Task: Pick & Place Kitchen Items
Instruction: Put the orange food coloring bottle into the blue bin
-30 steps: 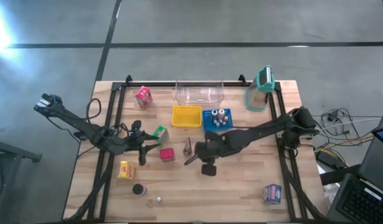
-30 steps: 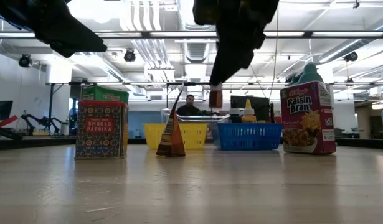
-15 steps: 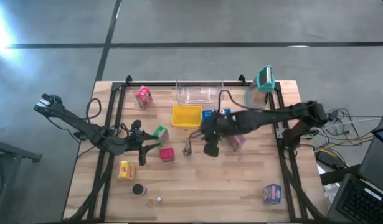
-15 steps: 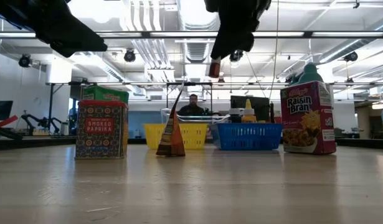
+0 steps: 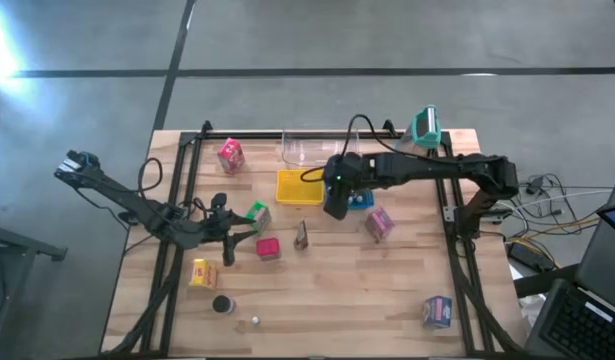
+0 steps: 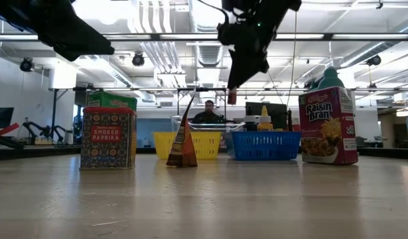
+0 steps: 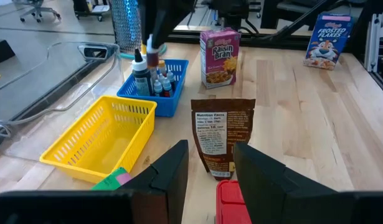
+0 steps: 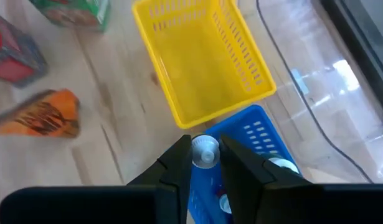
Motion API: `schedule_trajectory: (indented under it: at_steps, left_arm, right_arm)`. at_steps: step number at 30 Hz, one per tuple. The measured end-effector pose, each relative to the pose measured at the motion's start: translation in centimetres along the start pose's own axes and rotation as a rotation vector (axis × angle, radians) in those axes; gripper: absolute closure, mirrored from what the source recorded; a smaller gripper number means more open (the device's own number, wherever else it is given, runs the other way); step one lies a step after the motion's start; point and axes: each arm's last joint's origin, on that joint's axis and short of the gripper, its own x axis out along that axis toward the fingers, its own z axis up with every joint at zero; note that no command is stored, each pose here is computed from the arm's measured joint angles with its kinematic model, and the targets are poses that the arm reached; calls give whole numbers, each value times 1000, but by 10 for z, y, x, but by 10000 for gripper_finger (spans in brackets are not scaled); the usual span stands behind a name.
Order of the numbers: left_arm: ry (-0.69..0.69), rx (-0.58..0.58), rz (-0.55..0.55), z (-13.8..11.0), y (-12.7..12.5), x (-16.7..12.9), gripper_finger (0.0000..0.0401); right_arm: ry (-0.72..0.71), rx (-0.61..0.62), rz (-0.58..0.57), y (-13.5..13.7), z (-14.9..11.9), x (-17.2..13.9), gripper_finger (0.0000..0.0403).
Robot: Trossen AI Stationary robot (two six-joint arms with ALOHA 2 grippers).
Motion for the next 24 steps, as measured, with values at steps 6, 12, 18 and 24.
schedule_trajectory:
  at_steps: [6,12,18,24]
  left_arm:
    - [0,0,0,0,0,0,266]
    - [0,-1,0,0,0,0,266]
    - [0,-1,0,0,0,0,266]
    - [0,-2,0,0,0,0,266]
  right_arm:
    - [42,-72,-32,1,-3,17,341]
    - [57,-50,-48,-6,-3,23,344]
    - [90,73,-72,-13,-13,32,324]
    - [75,118,-110,-15,-27,46,340]
